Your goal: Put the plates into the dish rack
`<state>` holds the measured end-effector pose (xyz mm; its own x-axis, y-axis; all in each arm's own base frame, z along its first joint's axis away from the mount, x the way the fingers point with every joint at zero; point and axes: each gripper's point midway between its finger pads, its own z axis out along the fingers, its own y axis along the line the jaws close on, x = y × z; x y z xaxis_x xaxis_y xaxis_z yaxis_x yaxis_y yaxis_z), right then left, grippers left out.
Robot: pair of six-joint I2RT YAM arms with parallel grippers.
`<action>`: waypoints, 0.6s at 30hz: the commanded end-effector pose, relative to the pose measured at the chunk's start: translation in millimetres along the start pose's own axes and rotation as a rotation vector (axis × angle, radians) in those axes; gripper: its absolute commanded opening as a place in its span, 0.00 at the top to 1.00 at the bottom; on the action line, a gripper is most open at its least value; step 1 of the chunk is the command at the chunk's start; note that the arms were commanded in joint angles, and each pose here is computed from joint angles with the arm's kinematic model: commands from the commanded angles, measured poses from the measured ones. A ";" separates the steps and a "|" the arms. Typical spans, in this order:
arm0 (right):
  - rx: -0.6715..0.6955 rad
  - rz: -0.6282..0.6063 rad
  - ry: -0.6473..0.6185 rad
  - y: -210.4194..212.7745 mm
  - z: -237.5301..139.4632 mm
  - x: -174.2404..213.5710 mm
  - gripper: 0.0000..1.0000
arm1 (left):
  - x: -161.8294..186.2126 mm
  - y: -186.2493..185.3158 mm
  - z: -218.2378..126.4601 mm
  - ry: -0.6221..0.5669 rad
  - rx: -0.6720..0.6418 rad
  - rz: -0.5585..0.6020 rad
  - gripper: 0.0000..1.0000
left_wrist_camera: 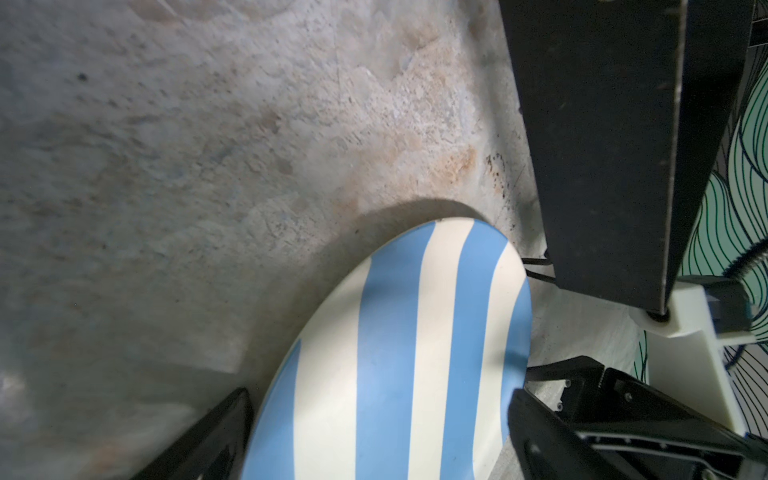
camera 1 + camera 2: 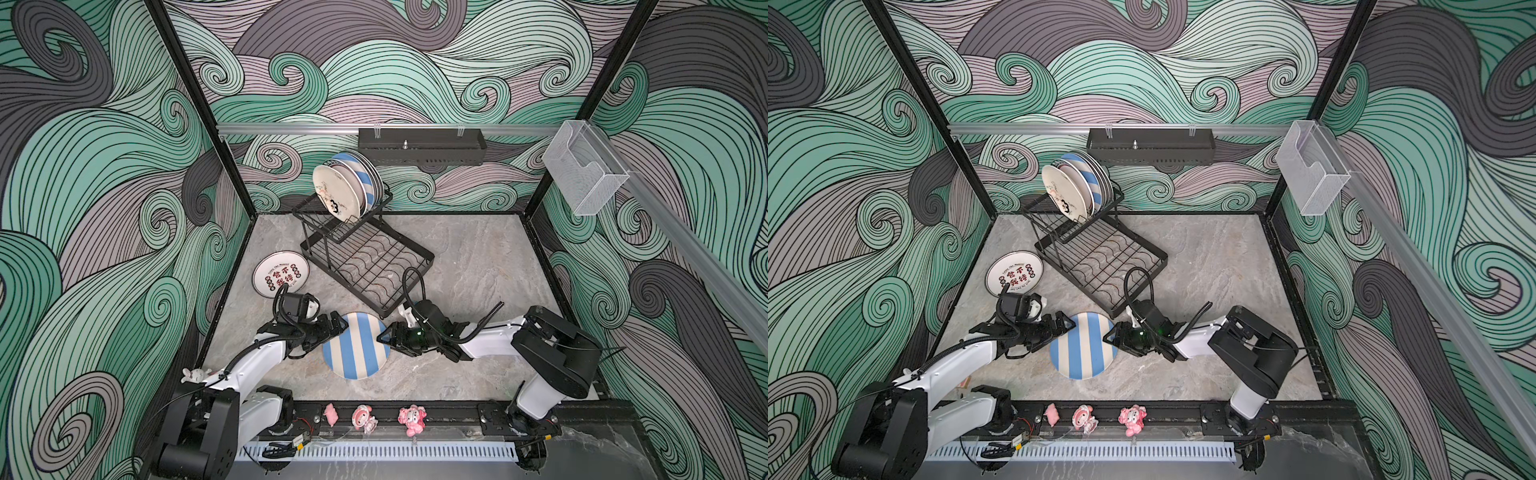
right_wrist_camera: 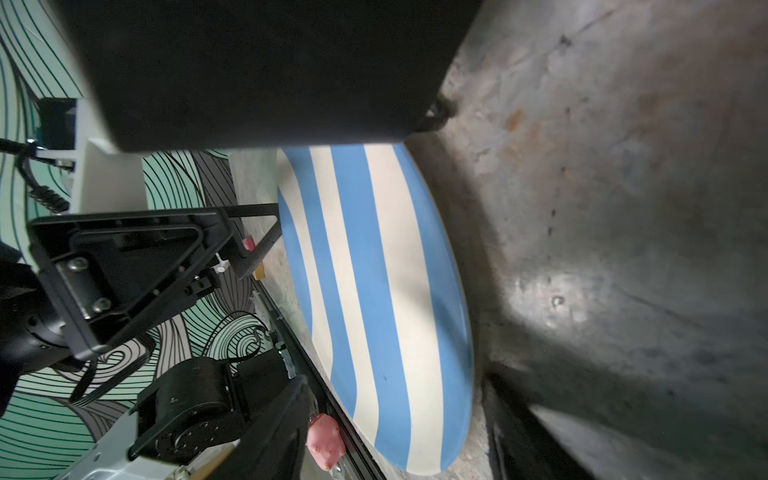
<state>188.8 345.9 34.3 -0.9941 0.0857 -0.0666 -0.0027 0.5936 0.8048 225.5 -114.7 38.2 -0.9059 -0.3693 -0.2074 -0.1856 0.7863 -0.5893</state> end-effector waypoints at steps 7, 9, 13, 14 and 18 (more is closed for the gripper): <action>0.013 -0.004 0.004 -4.9 -0.4 2.8 0.53 | 23.6 10.5 5.2 0.082 -0.022 -0.032 0.01; 0.000 -0.018 -0.007 0.2 -3.0 0.9 0.58 | 23.7 10.2 4.4 0.080 -0.021 -0.034 0.01; -0.025 -0.044 -0.007 10.1 -5.0 0.0 0.65 | 25.1 10.5 3.5 0.078 -0.019 -0.034 0.01; -0.032 -0.049 -0.007 12.1 -4.7 0.0 0.67 | 26.0 11.2 3.6 0.079 -0.020 -0.036 0.01; -0.056 -0.068 -0.004 20.6 -3.8 -1.0 0.73 | 27.8 11.5 3.7 0.084 -0.019 -0.038 0.01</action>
<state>185.2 343.9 32.3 -0.9954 0.0667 -0.0695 -0.0151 0.6039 0.7969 223.4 -116.5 38.7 -0.9058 -0.3649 -0.2154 -0.1726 0.7821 -0.5988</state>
